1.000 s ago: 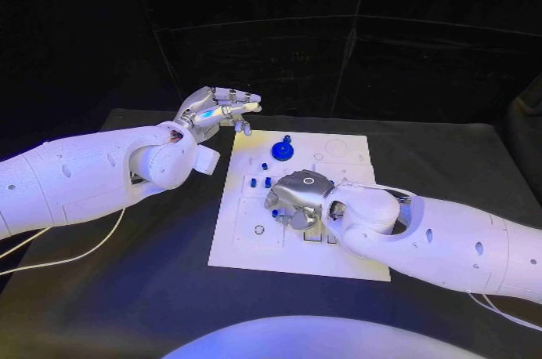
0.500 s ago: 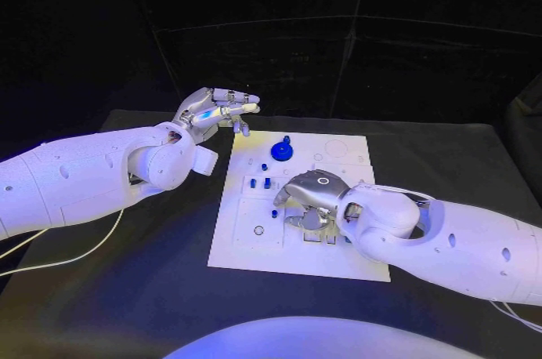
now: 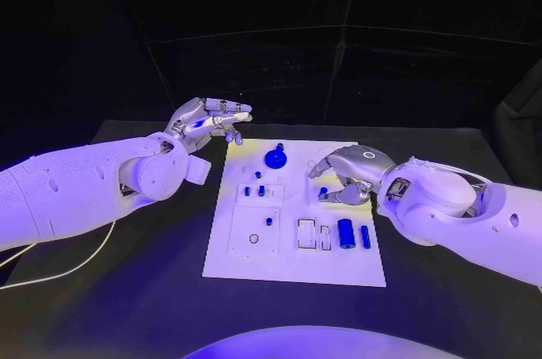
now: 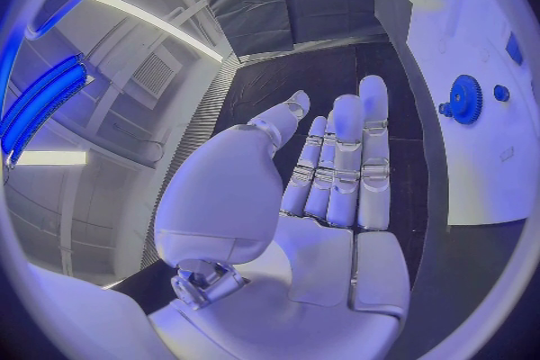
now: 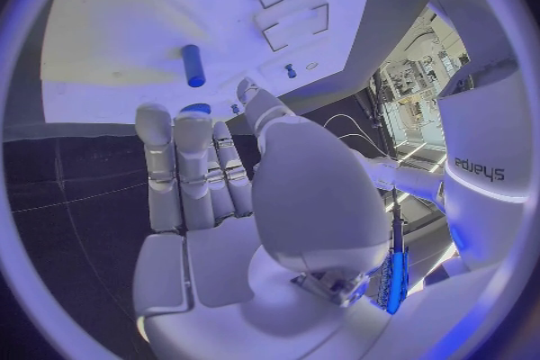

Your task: Assemble the parts on the task board

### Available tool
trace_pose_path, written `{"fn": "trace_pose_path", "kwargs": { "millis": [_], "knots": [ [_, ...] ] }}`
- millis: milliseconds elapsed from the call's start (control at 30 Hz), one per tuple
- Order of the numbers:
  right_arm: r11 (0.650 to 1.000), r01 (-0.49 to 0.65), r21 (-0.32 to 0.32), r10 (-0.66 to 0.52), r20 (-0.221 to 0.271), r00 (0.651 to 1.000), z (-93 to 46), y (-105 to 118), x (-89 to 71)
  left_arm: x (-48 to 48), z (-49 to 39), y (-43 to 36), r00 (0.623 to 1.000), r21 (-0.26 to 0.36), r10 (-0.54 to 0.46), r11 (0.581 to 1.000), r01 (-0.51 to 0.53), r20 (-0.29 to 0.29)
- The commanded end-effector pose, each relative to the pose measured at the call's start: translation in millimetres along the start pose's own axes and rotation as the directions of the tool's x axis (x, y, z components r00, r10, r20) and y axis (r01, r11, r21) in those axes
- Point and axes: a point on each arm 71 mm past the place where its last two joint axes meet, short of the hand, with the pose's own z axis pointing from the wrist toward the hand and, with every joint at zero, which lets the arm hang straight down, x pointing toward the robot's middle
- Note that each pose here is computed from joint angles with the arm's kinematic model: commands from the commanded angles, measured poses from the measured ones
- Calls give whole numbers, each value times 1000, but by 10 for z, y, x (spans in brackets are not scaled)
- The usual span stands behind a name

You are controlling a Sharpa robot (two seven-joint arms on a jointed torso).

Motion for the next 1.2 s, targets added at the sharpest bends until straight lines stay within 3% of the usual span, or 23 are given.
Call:
{"fn": "trace_pose_path", "kwargs": {
  "millis": [33,367,767,1200],
  "knots": [
    [998,13,55,-12,-23,1000,2,-96,-6,16,5,-9,1000,4,-10,1000,10,-14],
    [994,65,92,-54,-114,992,55,-180,56,14,6,-7,1000,3,-10,1000,10,-14],
    [996,83,39,-73,-216,974,148,-87,152,13,5,-7,1000,3,-10,1000,10,-14],
    [997,72,14,-67,-227,972,216,-26,180,16,9,-5,1000,3,-11,1000,11,-15]
  ]
}}
